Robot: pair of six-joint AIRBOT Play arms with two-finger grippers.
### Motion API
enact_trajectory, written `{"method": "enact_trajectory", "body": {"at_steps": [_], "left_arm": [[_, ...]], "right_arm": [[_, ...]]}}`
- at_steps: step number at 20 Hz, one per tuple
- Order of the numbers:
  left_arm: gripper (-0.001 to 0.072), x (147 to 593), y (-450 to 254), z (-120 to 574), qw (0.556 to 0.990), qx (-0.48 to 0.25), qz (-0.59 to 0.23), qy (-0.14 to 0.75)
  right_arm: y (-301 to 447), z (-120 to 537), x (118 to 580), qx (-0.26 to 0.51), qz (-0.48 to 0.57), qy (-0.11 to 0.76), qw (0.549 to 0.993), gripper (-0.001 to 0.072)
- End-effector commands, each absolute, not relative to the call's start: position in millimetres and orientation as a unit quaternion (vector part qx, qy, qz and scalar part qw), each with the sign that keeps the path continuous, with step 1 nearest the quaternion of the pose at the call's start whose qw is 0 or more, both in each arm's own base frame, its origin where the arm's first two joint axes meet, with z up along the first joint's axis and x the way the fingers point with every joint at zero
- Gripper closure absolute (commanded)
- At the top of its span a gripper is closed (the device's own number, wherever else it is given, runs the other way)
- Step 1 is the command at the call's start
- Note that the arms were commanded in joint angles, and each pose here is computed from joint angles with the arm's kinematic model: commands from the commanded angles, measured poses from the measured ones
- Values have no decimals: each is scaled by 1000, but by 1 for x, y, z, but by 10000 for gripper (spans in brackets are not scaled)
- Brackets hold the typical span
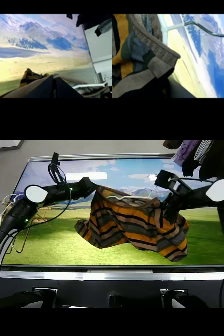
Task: Fold the clothes and pants, and hang the long-sleeved shirts on hangers.
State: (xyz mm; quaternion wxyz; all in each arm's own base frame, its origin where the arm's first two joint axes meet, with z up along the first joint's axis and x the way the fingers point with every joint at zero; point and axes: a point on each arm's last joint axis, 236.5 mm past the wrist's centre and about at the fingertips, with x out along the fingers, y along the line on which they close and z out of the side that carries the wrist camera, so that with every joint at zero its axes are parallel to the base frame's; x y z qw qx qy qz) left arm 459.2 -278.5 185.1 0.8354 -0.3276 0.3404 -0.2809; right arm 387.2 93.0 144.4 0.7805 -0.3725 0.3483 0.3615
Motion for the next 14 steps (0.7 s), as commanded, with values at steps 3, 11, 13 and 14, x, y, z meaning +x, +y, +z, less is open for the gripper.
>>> {"method": "enact_trajectory", "body": {"at_steps": [3,11,13,14], "left_arm": [[690,452,-282,209,836,-314,-286,348],[690,395,-298,219,828,-288,-263,402],[689,378,-295,204,834,-243,-246,430],[687,373,-291,202,838,-227,-240,434]], "right_arm": [[144,156,414,-405,362,274,794,686],[209,172,400,-411,390,220,794,685],[217,183,390,-412,397,205,794,685],[217,191,384,-410,396,199,797,685]]}}
